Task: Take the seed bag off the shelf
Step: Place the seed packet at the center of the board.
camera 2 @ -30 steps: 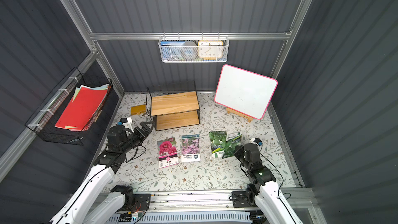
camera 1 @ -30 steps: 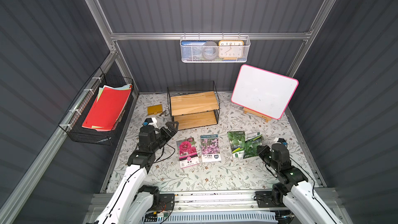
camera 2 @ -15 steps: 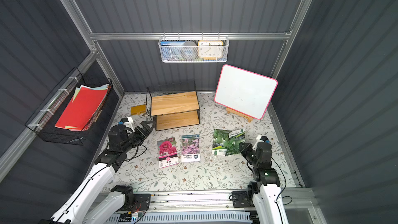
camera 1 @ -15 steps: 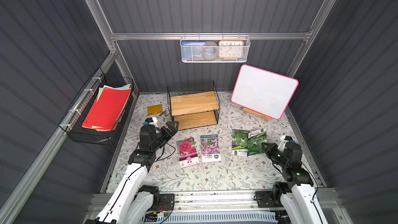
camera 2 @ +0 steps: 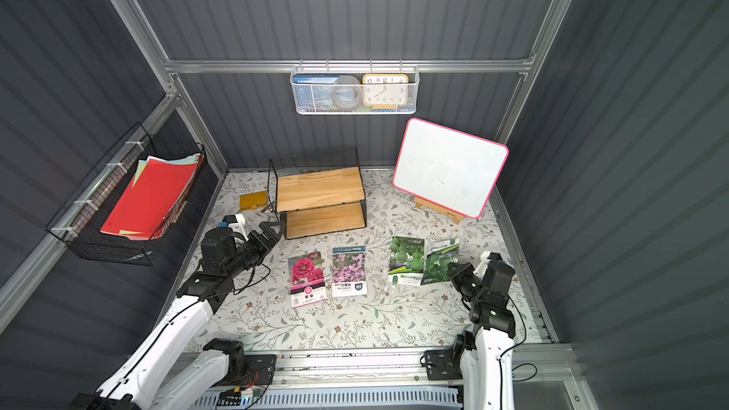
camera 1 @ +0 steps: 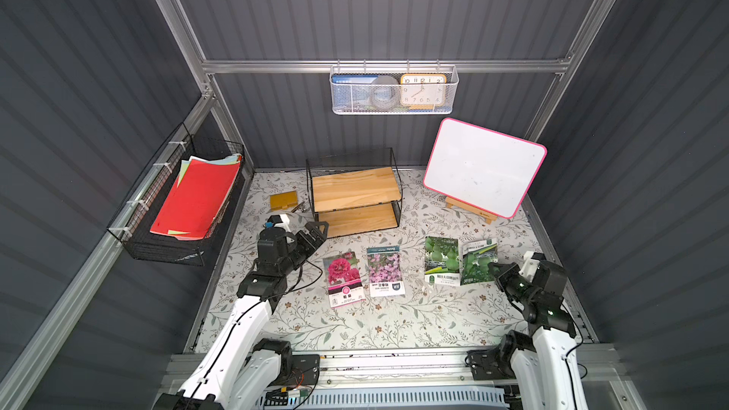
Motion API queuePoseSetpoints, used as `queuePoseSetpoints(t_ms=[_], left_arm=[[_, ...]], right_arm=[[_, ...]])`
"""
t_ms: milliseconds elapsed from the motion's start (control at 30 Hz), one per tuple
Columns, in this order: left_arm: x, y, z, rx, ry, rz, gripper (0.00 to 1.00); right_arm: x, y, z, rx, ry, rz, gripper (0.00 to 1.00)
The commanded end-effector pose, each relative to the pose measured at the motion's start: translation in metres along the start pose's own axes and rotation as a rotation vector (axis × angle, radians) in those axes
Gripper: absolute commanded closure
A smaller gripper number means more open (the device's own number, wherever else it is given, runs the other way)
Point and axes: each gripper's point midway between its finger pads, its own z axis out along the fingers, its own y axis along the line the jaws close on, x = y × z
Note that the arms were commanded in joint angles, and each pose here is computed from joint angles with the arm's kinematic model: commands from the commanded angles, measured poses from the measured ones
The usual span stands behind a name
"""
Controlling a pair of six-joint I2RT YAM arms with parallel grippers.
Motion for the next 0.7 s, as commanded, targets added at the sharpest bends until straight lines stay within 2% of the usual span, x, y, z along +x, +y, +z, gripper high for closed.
queuePoseSetpoints(t_ms=[0,533,667], left_arm=[[0.004,-0.001,0.003,0.020,0.012,0.024,0.00],[0.007,0.003,0.011,0.024,0.027,0.042,0.00],[0.009,0.005,0.011,0.023,0.028,0.040,0.00]], right_arm=[[-0.006,0.005,-0.001,-0.030,0.001,-0.021,1.00],[-0.015,-0.039,0.018,0.054,0.001,0.056,1.00],[-0.015,-0.052,0.017,0.129,0.002,0.088,1.00]])
